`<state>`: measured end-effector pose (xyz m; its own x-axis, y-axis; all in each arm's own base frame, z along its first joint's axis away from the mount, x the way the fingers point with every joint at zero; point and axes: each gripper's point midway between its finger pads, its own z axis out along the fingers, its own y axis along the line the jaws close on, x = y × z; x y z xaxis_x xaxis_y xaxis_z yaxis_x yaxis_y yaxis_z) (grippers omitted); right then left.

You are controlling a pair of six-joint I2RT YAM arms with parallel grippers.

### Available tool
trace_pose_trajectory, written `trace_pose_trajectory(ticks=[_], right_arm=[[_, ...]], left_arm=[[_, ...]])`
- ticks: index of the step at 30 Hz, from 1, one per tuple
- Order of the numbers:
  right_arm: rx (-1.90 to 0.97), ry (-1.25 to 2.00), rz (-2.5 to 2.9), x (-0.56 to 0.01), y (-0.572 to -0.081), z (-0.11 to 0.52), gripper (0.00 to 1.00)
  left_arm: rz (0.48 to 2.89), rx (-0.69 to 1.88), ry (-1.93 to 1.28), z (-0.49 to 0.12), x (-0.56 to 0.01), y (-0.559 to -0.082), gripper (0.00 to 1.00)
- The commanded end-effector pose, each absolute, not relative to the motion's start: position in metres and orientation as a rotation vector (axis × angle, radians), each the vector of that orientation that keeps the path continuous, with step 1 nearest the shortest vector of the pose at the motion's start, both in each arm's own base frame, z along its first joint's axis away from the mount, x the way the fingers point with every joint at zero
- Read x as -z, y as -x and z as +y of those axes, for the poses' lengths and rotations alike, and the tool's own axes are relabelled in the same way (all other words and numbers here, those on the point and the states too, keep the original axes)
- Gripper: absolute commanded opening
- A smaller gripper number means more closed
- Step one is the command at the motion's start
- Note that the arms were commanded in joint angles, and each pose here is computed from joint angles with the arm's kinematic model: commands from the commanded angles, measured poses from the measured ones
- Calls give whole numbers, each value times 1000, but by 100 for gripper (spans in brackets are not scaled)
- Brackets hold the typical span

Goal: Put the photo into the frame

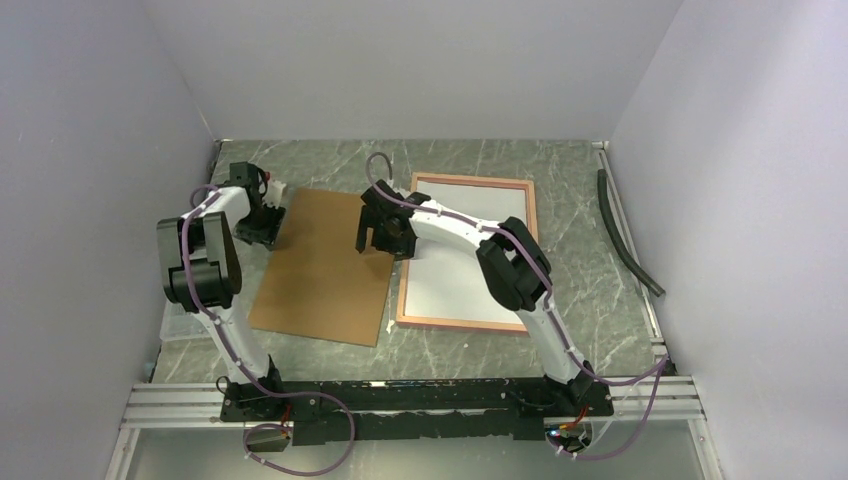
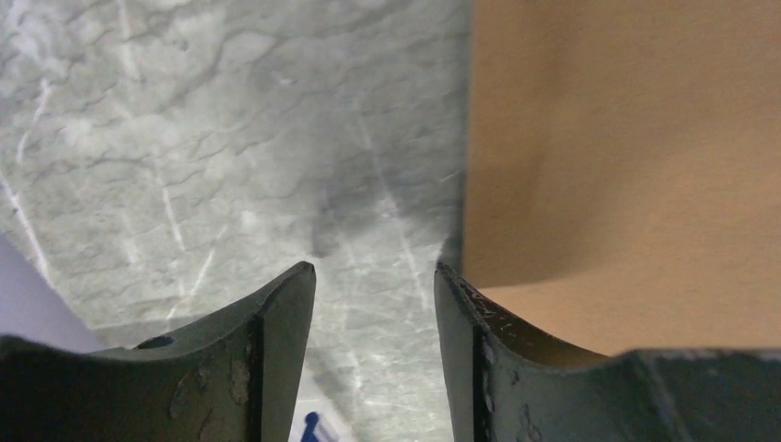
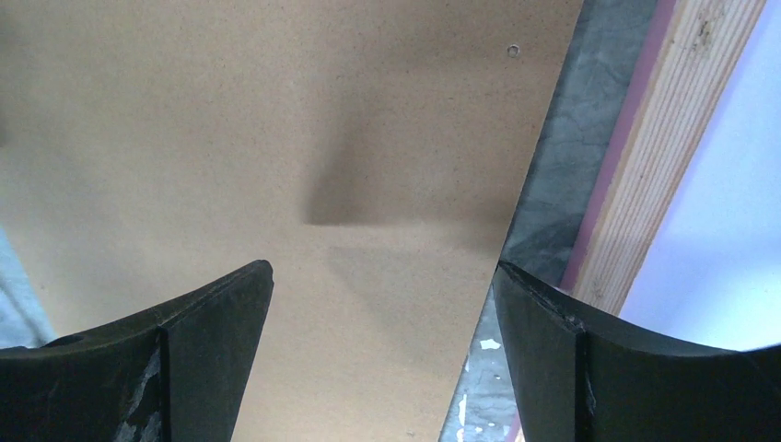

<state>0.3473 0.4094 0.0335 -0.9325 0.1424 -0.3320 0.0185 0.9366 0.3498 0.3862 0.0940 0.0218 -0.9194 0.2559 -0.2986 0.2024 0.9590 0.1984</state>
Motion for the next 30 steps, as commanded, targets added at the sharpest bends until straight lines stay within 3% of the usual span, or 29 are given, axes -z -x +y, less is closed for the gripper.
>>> trace_pose_trajectory(ticks=[1, 15, 30], right_arm=[[-663, -246, 2705, -48, -361, 424, 94], [-1320, -236, 2550, -124, -366, 479, 92], [-1495, -292, 2356, -186, -361, 445, 88]], left_arm=[[2854, -5, -326, 53, 4, -374, 56], [2882, 176, -356, 16, 9, -368, 51], [2875, 184, -500, -30, 7, -377, 50]])
